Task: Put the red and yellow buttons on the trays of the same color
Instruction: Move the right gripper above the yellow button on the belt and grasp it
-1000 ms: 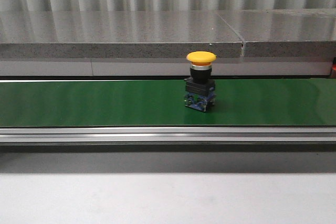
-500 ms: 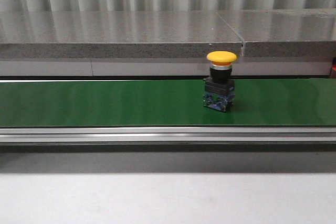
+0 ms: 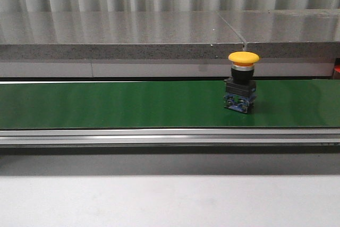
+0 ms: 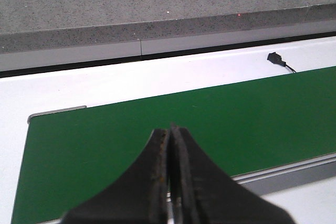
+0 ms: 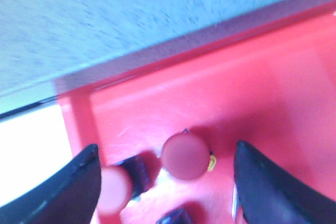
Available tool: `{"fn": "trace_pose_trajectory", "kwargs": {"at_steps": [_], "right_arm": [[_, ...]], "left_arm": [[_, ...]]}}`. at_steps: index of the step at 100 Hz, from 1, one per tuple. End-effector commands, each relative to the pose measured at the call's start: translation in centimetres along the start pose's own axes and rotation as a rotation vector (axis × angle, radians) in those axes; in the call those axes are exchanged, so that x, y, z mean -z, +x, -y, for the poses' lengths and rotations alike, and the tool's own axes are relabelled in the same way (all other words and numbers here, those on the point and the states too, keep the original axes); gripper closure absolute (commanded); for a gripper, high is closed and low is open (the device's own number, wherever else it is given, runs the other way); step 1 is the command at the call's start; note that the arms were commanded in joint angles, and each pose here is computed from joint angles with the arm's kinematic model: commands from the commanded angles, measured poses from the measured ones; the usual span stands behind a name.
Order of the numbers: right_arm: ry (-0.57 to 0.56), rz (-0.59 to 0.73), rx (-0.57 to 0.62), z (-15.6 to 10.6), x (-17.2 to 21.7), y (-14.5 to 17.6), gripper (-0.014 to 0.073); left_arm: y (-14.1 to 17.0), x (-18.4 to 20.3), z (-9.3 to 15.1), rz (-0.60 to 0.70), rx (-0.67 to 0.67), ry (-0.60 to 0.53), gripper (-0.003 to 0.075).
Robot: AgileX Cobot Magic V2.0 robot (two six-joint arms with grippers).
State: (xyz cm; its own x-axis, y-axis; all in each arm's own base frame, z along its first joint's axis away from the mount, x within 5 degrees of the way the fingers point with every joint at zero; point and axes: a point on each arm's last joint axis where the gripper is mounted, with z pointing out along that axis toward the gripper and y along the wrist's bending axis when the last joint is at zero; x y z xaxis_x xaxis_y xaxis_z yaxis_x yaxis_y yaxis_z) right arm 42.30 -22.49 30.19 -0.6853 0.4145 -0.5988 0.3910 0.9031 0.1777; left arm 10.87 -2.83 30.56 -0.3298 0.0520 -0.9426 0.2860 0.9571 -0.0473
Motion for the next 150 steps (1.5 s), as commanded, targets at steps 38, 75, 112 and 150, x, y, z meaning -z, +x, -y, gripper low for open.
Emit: {"fn": "trace_pose_trajectory", "kwargs": {"at_steps": [38, 75, 112, 150], "right_arm": [[-0.074, 0.186, 0.150, -6.2, 17.4, -0.3, 0.0066], [-0.134, 0.083, 0.237, -9.2, 20.5, 7.1, 0.0066], [-0.202, -0.066, 0.380, -11.0, 18.3, 15.6, 0.0066], [-0.282, -0.174, 0.580, -13.8, 14.1, 20.0, 0.0066]], "left_arm": [[-1.4, 0.3, 0.0, 0.083, 0.019, -0.012, 0.0740], [-1.4, 0.3, 0.0, 0.083, 0.019, -0.012, 0.0740], [-1.4, 0.3, 0.0, 0.083, 0.019, -0.012, 0.0740], [-1.4, 0.3, 0.0, 0.083, 0.019, -0.012, 0.0740]]}}
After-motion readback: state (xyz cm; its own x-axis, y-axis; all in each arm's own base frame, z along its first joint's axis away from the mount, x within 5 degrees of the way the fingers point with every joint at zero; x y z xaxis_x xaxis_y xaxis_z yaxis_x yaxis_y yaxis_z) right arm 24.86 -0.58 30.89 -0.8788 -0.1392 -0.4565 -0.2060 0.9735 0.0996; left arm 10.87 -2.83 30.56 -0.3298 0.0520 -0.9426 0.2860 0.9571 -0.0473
